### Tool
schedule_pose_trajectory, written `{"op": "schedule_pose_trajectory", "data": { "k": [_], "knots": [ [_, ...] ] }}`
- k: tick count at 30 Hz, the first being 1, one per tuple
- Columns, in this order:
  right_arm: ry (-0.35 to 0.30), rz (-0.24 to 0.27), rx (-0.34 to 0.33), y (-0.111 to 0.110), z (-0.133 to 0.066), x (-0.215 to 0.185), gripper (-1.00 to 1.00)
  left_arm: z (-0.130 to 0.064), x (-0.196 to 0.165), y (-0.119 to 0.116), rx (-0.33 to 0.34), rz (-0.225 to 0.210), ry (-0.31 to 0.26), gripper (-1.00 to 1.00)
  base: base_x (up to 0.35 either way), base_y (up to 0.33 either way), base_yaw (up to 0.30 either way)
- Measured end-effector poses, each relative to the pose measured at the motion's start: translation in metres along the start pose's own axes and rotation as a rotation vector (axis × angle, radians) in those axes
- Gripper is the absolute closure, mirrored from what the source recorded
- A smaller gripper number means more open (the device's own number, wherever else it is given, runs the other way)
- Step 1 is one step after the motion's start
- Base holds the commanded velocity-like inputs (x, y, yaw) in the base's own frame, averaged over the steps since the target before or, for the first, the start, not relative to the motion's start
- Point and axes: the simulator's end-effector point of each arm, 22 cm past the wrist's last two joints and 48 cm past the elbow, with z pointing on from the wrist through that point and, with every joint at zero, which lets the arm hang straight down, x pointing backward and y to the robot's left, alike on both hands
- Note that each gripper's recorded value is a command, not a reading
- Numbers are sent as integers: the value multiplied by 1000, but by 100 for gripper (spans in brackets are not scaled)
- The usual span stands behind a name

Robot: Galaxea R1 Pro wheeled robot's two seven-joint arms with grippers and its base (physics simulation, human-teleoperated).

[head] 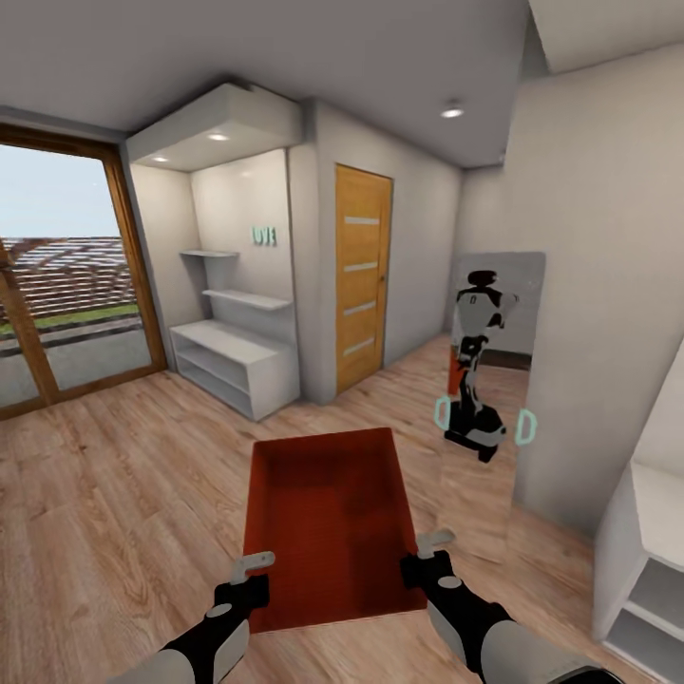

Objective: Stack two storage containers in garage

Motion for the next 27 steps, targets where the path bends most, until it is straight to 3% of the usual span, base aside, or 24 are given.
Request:
{"op": "schedule_pose_trajectory", "data": {
  "k": [16, 27],
  "knots": [
    [0, -2, 0, 0, 0, -1, 100, 0, 0, 0, 0, -2, 0, 100, 322, 0, 257],
    [0, -1, 0, 0, 0, -1, 100, 0, 0, 0, 0, -1, 0, 100, 322, 0, 29]
  ]
}}
